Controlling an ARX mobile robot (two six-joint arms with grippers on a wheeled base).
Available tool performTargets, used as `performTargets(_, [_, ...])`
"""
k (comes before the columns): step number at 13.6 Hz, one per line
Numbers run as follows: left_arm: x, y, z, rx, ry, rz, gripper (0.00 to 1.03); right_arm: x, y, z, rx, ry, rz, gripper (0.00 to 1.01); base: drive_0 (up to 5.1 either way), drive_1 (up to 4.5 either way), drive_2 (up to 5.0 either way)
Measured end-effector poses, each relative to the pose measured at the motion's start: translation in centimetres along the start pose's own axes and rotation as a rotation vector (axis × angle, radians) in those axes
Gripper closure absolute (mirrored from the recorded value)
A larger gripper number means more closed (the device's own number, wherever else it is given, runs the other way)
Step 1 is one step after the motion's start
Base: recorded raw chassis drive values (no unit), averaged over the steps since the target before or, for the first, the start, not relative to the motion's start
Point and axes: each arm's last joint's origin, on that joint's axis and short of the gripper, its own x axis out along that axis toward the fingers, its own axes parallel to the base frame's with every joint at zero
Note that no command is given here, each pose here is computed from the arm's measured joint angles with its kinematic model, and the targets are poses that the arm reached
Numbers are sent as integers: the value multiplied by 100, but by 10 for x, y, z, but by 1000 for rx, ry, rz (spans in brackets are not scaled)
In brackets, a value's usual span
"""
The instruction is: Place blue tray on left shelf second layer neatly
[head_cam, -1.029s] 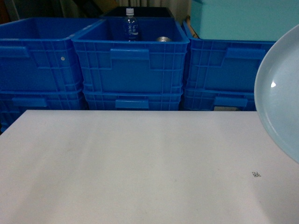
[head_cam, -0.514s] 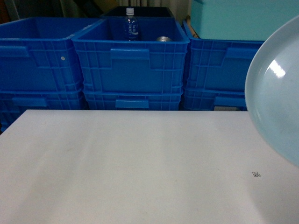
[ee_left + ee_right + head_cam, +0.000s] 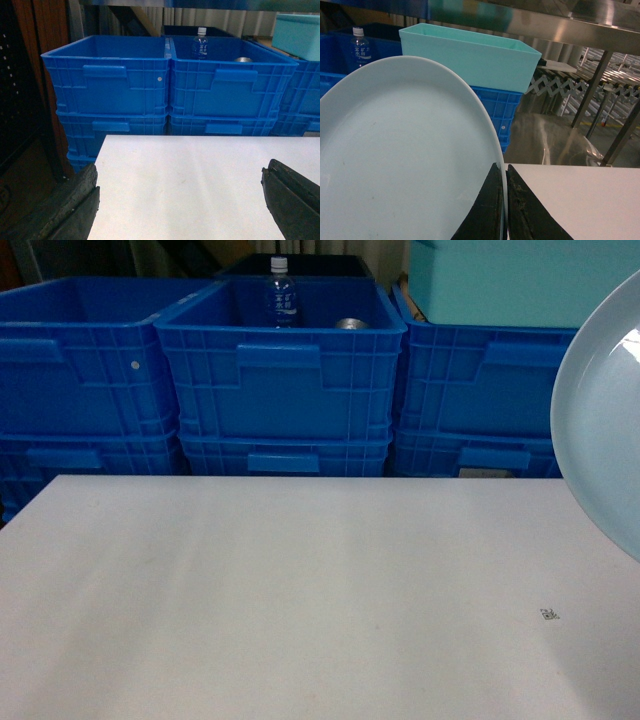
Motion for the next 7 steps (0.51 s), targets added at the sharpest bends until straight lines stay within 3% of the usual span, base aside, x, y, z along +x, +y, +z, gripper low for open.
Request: performTargets(7, [0,0,0,0,0,0,5,0,0,0,-2,1,0,99,0,0,0])
